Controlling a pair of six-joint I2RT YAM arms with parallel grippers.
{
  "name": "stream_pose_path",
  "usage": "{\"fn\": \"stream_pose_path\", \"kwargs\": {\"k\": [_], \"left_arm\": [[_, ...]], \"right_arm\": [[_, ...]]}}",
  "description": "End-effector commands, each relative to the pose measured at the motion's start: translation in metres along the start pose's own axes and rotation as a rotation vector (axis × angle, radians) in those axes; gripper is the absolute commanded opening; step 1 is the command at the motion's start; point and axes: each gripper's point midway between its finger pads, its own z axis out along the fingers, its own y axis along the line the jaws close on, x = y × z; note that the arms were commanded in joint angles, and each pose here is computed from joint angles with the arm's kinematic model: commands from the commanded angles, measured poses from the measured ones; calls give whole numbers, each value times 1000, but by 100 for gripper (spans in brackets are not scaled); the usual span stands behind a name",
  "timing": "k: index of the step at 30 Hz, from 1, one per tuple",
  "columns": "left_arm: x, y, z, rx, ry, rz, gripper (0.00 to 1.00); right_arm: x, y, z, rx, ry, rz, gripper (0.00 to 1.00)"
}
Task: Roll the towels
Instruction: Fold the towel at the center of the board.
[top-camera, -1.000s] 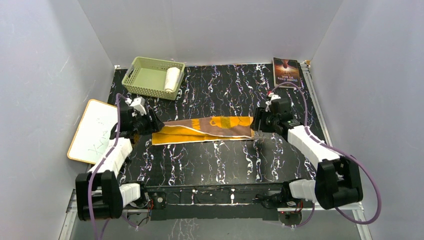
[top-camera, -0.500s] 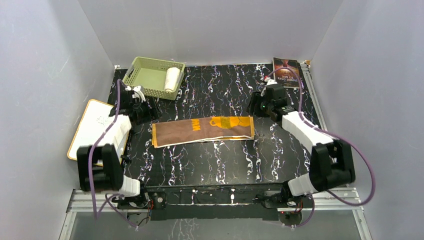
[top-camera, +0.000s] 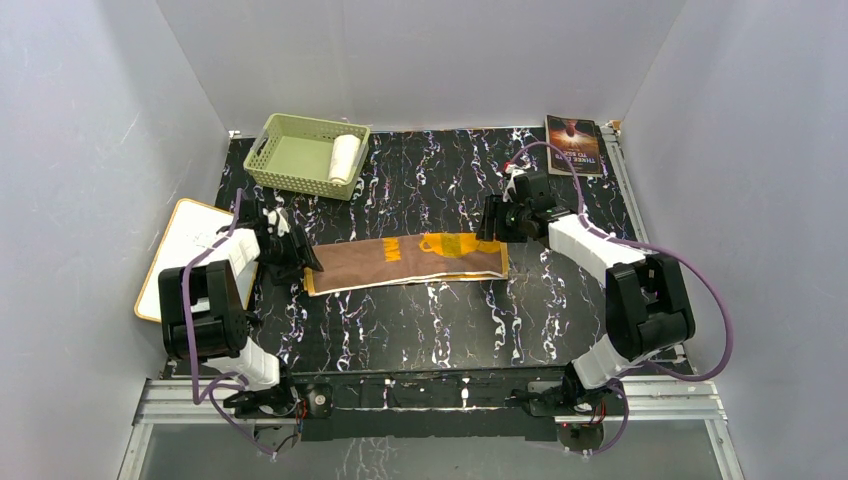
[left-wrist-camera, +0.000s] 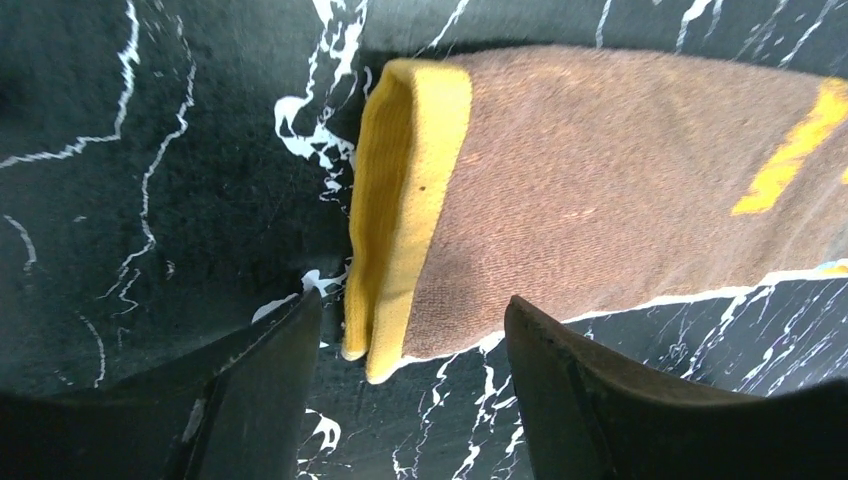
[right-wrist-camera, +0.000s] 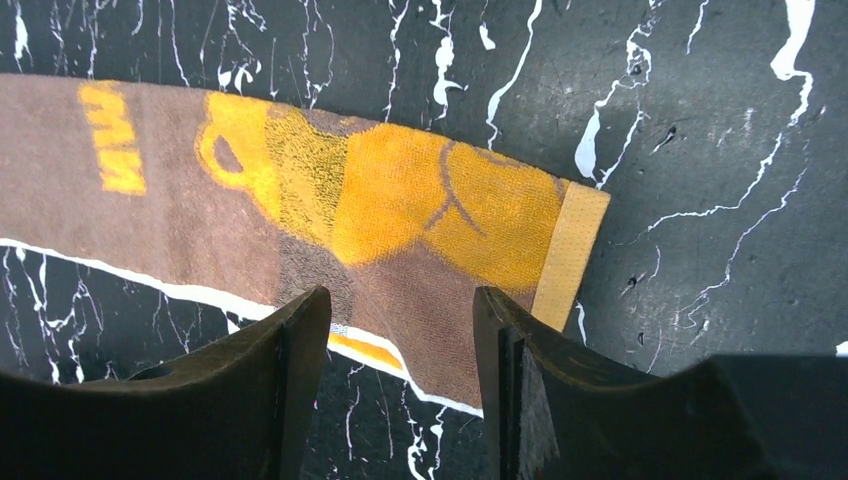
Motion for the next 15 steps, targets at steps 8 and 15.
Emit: {"fn": "stream_pose_path", "kwargs": {"k": [8, 15], "left_arm": [[27, 16, 29, -4, 102, -12, 36], [12, 16, 29, -17, 89, 3, 0]], "right_arm": [[-4, 1, 4, -12, -8, -28, 54], [7, -6, 12, 5, 26, -22, 56]]}}
